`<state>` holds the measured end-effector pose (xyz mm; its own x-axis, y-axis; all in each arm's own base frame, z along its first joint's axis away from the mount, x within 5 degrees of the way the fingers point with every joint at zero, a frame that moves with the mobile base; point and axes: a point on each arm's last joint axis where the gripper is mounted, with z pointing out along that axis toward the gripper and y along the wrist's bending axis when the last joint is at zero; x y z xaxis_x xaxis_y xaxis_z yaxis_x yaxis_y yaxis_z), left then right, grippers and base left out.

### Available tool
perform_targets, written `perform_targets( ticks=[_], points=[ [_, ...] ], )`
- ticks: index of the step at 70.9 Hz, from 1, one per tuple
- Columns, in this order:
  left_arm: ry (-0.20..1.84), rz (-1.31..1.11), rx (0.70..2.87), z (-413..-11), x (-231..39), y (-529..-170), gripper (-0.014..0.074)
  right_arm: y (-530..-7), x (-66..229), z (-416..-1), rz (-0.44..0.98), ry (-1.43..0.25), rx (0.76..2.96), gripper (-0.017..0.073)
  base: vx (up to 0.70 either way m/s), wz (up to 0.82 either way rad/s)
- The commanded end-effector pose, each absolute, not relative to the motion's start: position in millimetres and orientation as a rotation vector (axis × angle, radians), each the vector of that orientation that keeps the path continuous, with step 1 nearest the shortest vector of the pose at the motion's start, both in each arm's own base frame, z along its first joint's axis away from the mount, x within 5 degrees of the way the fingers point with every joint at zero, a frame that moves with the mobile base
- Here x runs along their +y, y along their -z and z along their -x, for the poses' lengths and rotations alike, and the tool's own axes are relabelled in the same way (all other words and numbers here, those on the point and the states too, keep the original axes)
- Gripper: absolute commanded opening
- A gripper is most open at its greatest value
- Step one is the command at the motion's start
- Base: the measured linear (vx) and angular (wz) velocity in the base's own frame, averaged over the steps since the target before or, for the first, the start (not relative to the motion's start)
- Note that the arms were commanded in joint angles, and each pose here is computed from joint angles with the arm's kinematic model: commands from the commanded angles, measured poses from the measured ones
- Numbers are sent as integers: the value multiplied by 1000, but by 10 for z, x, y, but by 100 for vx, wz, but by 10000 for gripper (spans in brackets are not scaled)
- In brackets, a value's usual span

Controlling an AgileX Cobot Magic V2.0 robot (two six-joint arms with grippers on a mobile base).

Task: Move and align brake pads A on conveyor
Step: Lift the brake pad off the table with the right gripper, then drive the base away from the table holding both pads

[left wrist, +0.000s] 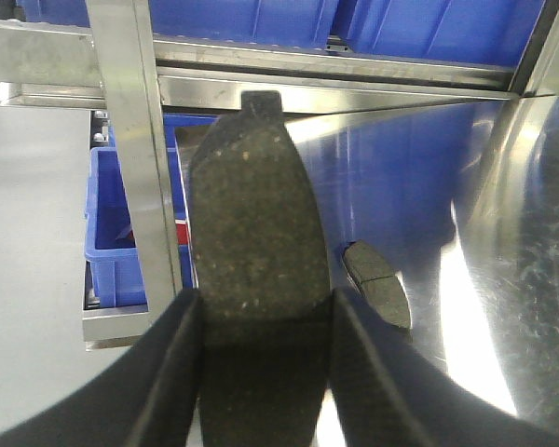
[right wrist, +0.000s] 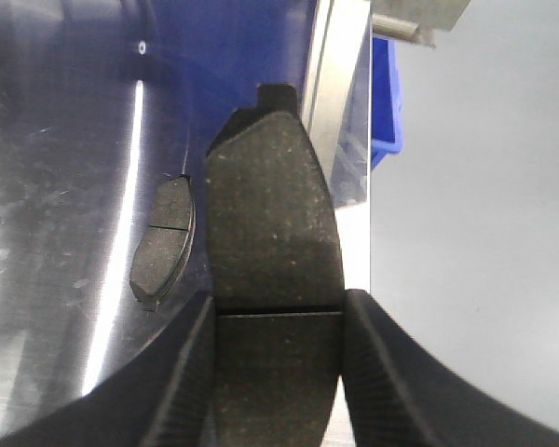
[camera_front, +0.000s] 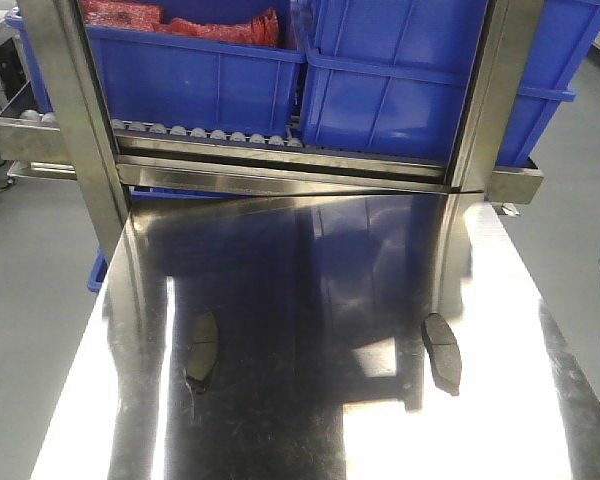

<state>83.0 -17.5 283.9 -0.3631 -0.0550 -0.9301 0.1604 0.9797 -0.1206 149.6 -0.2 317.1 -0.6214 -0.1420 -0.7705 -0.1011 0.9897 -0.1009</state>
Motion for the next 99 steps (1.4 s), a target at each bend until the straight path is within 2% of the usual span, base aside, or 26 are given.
perform_targets(
  ticks=[1, 22, 99],
  points=[
    [245, -62, 1815, -857, -180, -3008, 193, -3292, -4, -1407, 158, 77, 2081, 207, 0, 0],
    [245, -62, 1815, -857, -180, -3008, 193, -3283, -1, -1233, 154, 83, 2023, 207, 0, 0],
    [245, -62, 1815, -857, -180, -3008, 193, -3282, -1, -1232, 154, 83, 2024, 207, 0, 0]
  ],
)
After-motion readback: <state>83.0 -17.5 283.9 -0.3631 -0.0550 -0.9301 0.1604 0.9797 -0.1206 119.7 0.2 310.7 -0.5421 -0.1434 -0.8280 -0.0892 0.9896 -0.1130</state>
